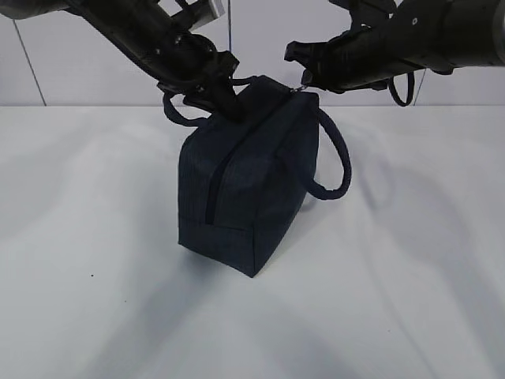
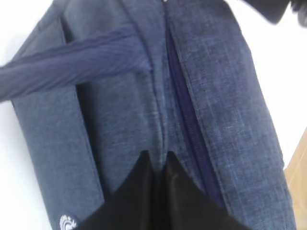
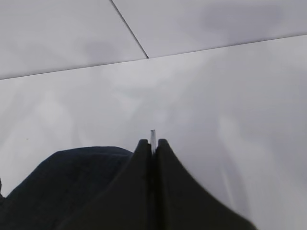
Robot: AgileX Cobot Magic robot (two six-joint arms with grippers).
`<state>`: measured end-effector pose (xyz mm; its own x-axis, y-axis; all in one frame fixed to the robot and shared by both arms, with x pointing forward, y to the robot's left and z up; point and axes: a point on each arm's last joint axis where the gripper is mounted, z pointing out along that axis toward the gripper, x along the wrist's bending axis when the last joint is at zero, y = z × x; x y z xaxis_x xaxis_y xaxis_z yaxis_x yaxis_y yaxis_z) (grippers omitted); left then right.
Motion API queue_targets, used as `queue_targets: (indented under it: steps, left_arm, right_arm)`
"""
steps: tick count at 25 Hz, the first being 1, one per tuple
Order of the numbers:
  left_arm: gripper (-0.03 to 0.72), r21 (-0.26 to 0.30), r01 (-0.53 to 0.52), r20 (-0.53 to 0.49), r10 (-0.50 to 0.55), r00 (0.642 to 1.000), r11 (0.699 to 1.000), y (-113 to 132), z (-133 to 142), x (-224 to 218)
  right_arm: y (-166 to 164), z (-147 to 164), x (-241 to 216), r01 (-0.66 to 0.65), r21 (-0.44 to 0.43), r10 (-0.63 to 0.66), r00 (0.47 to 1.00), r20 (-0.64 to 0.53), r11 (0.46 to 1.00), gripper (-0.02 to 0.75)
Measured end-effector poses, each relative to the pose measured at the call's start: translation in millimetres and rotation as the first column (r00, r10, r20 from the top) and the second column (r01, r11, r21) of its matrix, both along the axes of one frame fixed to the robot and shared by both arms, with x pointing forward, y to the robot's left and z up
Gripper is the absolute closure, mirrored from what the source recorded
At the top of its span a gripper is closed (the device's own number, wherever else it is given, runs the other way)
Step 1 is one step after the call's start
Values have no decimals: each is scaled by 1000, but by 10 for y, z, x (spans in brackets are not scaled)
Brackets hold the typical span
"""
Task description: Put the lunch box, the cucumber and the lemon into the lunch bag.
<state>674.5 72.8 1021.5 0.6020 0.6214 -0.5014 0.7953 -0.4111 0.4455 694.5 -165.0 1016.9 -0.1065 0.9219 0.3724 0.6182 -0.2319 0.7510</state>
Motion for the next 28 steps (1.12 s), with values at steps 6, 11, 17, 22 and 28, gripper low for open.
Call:
queue_targets:
  steps: [6, 11, 17, 22, 28]
  left_arm:
    - [693, 25, -6, -2, 6, 1000, 1000, 18, -10, 2]
    - [693, 29, -66, -45, 67, 997, 997, 24, 33, -13]
    - [693, 33, -99, -94, 102, 990, 995, 18, 100, -140]
    - [694, 37, -102, -104, 105, 989, 994, 54, 173, -256]
    - [694, 14, -101, -78, 102, 992, 995, 68, 356, -333]
  right_arm:
    - [2, -6, -5, -3, -1, 3, 1000, -8, 1000, 721]
    - [5, 40, 0, -8, -3, 8, 1000, 1, 1000, 721]
    - [3, 62, 11, -7, -6, 7, 1000, 18, 1000, 721]
    - [12, 65, 10, -9, -7, 9, 1000, 22, 1000, 721]
    - [31, 51, 12, -13, -10, 13, 1000, 24, 1000, 721]
